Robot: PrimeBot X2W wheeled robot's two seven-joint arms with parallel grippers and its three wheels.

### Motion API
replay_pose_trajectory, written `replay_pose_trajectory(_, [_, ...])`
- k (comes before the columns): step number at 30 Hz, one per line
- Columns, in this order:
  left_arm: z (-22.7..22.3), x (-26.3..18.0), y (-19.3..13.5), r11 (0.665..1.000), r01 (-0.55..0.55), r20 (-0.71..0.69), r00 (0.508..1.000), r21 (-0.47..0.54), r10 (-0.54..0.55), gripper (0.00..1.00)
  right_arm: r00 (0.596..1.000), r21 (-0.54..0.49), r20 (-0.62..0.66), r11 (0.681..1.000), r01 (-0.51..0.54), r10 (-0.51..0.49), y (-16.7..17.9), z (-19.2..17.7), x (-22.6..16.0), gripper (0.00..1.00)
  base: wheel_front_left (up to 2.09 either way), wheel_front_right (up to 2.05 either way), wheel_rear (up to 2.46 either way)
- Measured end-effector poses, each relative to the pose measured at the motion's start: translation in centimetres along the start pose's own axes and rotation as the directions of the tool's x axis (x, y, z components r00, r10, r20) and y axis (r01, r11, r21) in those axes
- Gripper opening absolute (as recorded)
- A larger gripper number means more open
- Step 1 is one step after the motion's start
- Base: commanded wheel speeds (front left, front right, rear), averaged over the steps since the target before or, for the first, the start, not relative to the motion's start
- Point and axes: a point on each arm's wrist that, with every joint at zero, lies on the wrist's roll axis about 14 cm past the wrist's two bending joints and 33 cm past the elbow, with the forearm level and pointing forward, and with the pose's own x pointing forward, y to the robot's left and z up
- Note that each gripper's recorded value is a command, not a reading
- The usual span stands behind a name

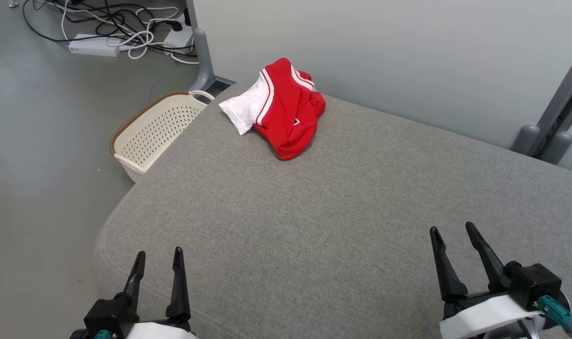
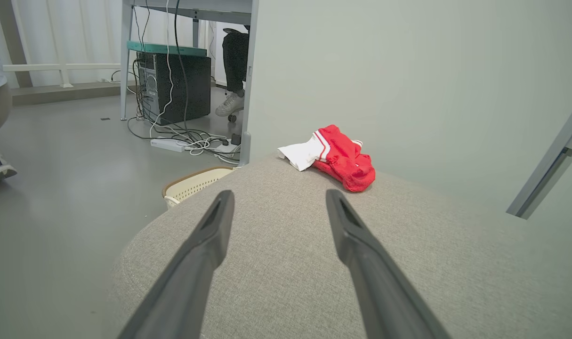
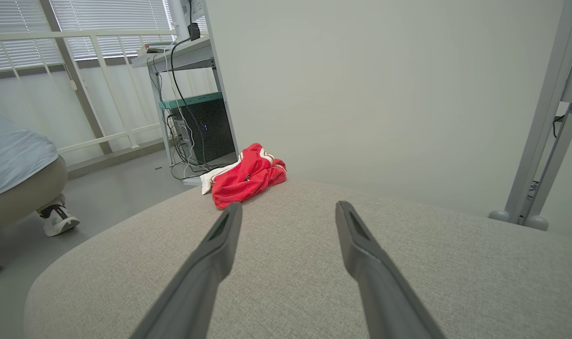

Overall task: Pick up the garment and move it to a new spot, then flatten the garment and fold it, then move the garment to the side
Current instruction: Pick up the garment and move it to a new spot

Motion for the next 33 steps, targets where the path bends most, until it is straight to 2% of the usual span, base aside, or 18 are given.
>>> replay_pose_trajectory(7, [-0.4,0.3,-0.8,1.0,0.025,-0.012,1.0,-0.009,-0.025,1.0,0.999,-0.01,-0.012,0.999,0.035,-0.035,-1.1,-0.3,-0.7,1.0,0.0,0.0,0.0])
replay_pose_trajectory(11, [0.7,2.3,-1.6,0.998,0.064,0.014,0.998,0.008,-0.064,1.0,0.997,-0.021,-0.006,0.997,0.073,-0.073,-2.5,-0.1,-1.1,1.0,0.0,0.0,0.0])
replay_pose_trajectory(13, [1.9,4.0,-2.3,0.995,0.1,0.044,0.994,0.013,-0.1,1.0,0.996,-0.027,0.0,0.995,0.093,-0.093,-3.4,0.1,-1.0,1.0,0.0,0.0,0.0])
replay_pose_trajectory(19, [7.4,12.5,-5.1,0.964,0.209,0.126,0.965,0.162,-0.23,1.0,0.983,-0.058,0.038,0.982,0.18,-0.178,-7.3,1.1,-0.7,1.0,0.0,0.0,0.0])
replay_pose_trajectory(22, [9.8,16.9,-7.2,0.943,0.264,0.134,0.947,0.202,-0.294,1.0,0.975,-0.066,0.046,0.973,0.219,-0.216,-9.0,1.3,-0.6,1.0,0.0,0.0,0.0])
replay_pose_trajectory(28, [9.8,25.8,-9.8,0.915,0.292,-0.012,0.954,0.278,-0.301,1.0,0.954,-0.09,0.046,0.95,0.299,-0.296,-12.8,0.8,-0.9,1.0,0.0,0.0,0.0])
replay_pose_trajectory(33, [4.8,30.9,-13.5,0.883,0.351,-0.197,0.933,0.311,-0.301,1.0,0.928,-0.104,0.015,0.922,0.372,-0.373,-16.3,-1.0,-1.9,1.0,0.0,0.0,0.0])
